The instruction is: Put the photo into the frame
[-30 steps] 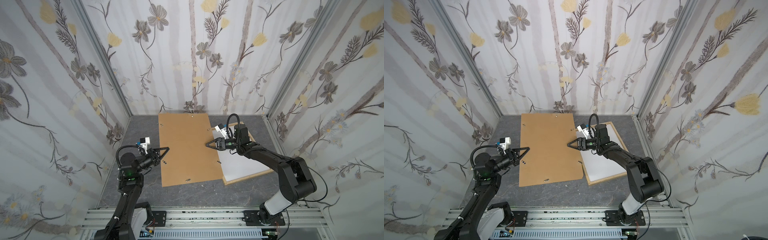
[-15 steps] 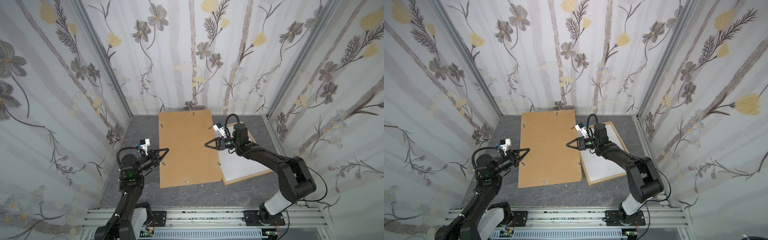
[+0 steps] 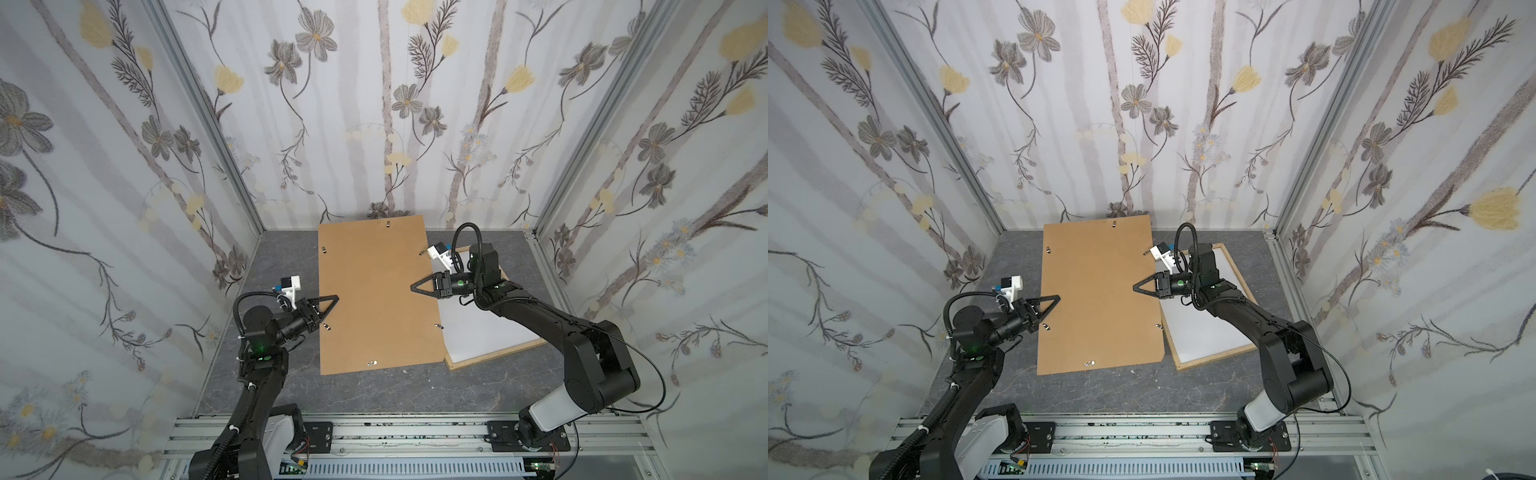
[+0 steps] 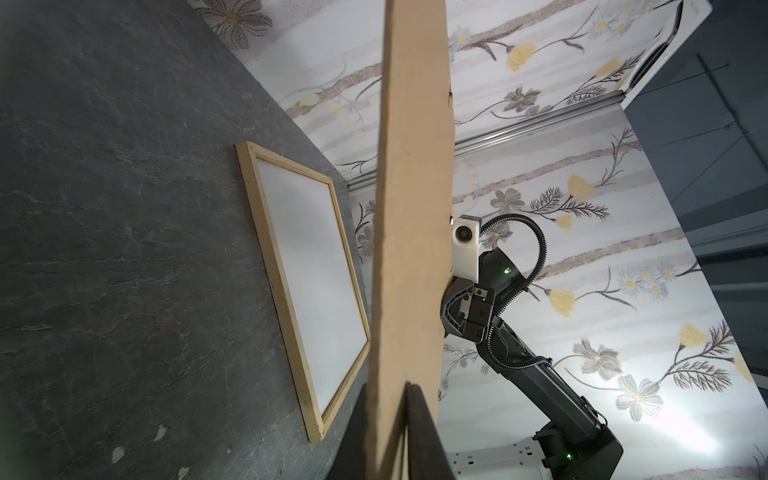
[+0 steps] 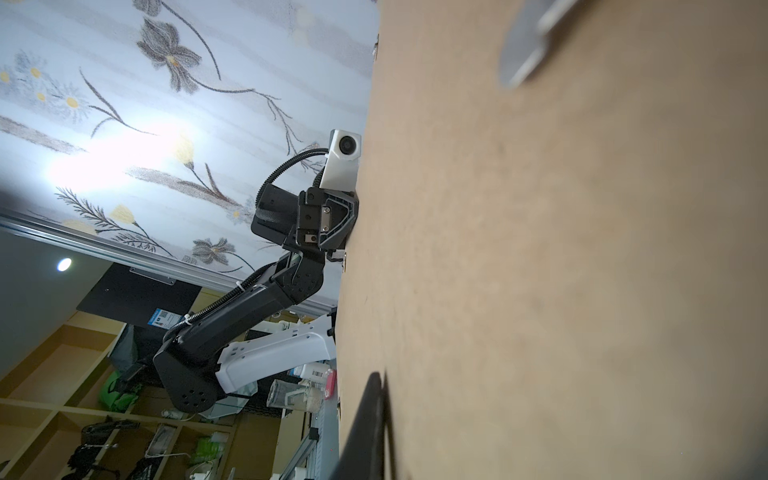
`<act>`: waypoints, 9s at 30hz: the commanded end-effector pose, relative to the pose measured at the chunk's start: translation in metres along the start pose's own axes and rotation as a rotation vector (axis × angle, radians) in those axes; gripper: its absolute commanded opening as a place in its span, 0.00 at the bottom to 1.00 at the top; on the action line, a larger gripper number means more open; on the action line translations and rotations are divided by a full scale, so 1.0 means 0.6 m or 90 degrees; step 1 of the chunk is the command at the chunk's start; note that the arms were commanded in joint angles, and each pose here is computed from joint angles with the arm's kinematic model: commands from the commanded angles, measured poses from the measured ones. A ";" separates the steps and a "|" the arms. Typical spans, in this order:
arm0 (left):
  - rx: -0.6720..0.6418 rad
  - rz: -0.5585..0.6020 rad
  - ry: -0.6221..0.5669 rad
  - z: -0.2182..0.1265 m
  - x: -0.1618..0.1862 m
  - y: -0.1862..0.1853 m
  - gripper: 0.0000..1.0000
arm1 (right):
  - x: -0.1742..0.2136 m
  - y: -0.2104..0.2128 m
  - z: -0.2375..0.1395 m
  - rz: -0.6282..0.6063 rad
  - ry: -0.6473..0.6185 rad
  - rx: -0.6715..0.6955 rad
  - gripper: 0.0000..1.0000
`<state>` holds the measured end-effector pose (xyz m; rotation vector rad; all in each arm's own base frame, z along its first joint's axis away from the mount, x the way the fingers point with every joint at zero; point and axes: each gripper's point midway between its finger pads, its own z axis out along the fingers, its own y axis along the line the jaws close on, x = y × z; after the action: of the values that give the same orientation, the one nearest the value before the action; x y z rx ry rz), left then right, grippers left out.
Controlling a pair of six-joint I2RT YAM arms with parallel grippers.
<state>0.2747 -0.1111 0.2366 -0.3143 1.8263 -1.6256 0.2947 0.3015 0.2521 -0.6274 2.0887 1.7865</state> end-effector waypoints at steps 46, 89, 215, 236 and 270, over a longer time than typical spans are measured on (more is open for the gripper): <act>-0.148 0.066 -0.028 0.008 -0.012 0.052 0.42 | -0.108 0.084 -0.178 -0.174 -0.211 0.198 0.00; -0.519 0.222 0.287 0.470 0.259 0.281 0.50 | -0.092 0.144 -0.460 -0.214 -0.616 0.657 0.00; -0.597 0.208 0.147 0.167 -0.030 0.293 0.50 | -0.028 -0.104 -0.161 0.147 -0.162 0.200 0.00; -0.488 0.086 0.092 0.140 -0.012 0.315 0.53 | 0.001 -0.178 -0.112 0.231 -0.132 0.128 0.00; -0.446 0.029 0.104 0.135 0.029 0.334 0.56 | 0.048 -0.274 -0.091 0.301 -0.099 0.169 0.00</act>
<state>0.3563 -0.1412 0.0360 -0.4513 2.5019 -0.9015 0.3584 0.2225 0.1097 0.1252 2.4399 1.6597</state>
